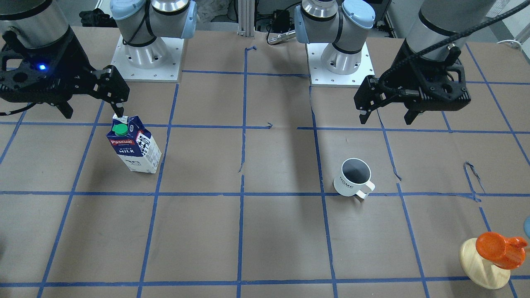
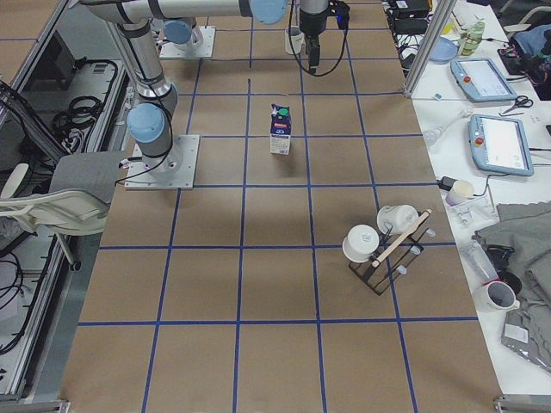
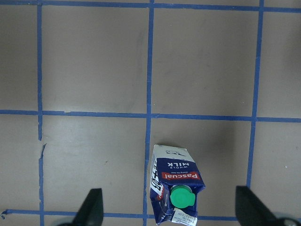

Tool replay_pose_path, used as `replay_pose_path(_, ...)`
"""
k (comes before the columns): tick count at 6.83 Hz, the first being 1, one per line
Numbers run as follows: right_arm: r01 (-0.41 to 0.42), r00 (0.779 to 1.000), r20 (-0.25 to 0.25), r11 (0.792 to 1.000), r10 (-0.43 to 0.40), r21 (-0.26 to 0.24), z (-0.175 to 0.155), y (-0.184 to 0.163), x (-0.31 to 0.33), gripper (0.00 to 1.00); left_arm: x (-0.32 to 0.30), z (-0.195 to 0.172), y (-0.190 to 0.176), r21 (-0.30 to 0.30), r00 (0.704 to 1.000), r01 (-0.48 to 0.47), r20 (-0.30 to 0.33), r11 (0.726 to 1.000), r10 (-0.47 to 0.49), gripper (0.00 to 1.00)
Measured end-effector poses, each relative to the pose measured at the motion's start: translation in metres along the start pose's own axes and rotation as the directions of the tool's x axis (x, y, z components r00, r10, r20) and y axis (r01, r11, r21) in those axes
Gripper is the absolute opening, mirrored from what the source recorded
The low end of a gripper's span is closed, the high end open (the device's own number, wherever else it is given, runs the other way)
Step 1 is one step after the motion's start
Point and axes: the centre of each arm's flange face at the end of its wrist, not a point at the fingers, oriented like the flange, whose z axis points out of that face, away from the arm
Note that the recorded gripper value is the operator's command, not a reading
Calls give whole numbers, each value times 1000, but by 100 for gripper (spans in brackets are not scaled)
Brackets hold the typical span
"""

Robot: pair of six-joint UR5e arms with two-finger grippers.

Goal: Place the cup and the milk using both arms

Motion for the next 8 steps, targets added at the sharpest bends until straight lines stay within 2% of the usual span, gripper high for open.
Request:
replay_pose_path(2, 2, 1000, -2, 1000, -2, 4, -2, 0, -1, 100, -3, 45, -12, -34, 1000, 9, -4, 999, -9, 99)
replay_pose_path(4, 4, 1000, -2, 1000, -4, 4, -2, 0, -1, 100, -1, 138, -19, -55, 999, 11, -38, 998, -13, 99)
replay_pose_path(5, 3, 1000, -2, 1000, -3, 4, -2, 0, -1, 100, 0, 193, -10, -67, 999, 10, -47, 998, -13, 99)
replay_pose_path(6, 3, 1000, -2, 1000, -3, 3, -2, 0, -1, 100, 0, 232, 2, -82, 999, 16, -49, 996, -20, 99)
replay_pose_path(7, 4, 1000, -2, 1000, -4, 3, -1, 0, -1, 100, 0, 252, 9, -100, 998, 26, -47, 995, -31, 98)
replay_pose_path(8, 4, 1000, -2, 1000, -4, 3, -1, 0, -2, 100, 1, 261, 13, -114, 998, 39, -46, 993, -44, 59)
